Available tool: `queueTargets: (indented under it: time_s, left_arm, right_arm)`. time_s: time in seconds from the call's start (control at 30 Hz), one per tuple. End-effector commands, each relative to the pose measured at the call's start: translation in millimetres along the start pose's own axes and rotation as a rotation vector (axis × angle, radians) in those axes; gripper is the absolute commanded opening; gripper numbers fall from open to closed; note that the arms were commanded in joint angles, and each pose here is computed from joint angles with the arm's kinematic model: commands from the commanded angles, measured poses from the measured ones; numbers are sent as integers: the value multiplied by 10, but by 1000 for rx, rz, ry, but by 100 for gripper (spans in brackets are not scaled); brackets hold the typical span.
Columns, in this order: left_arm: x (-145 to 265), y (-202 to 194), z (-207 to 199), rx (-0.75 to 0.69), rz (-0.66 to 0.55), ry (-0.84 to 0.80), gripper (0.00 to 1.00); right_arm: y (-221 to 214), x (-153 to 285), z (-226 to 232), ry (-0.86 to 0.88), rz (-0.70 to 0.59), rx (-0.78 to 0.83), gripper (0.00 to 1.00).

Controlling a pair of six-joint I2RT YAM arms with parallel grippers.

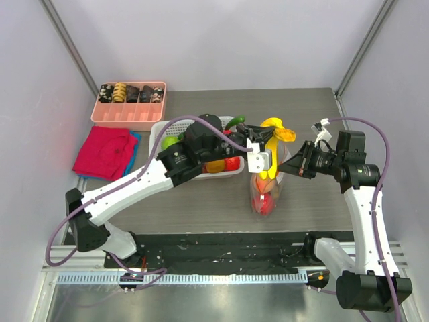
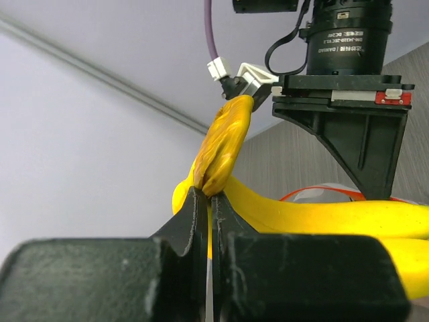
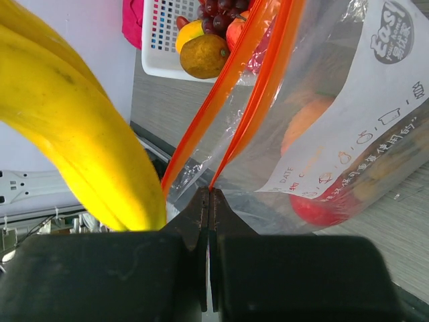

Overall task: Place the food in the zip-top bag and seal the zipper
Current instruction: Place the fake fruit in the zipper food storage bag.

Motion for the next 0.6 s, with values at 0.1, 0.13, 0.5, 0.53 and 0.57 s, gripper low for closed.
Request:
queueTargets:
  time_s: [0.1, 0.13, 0.5, 0.53, 0.57]
  left_arm:
    - [-73, 157, 49, -297, -153, 28, 0]
    - [-108, 158, 84, -312, -140, 47, 0]
    - [-434, 66, 13, -389, -29, 197, 0]
    - [-452, 62, -19, -377, 3, 220, 0]
    - [-463, 79, -31, -369, 23, 240, 0]
  right_arm:
    - [-41, 86, 82, 15, 0, 101, 1]
    - [-45, 91, 84, 14, -1, 105, 1]
    - [14, 97, 53, -43, -23, 71, 1]
    - [20, 97, 45, -58, -28, 51, 1]
    - [28, 101, 39, -68, -33, 50, 1]
Point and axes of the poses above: each gripper's point midway between its finger pads, its own x axis back along the fingers, its own z axis along the line the jaws close on, y = z × x, the point moved 5 cm from there along x, back along the fingers, and after that the axes turned 13 degrees about x, right-handed, at the moved point
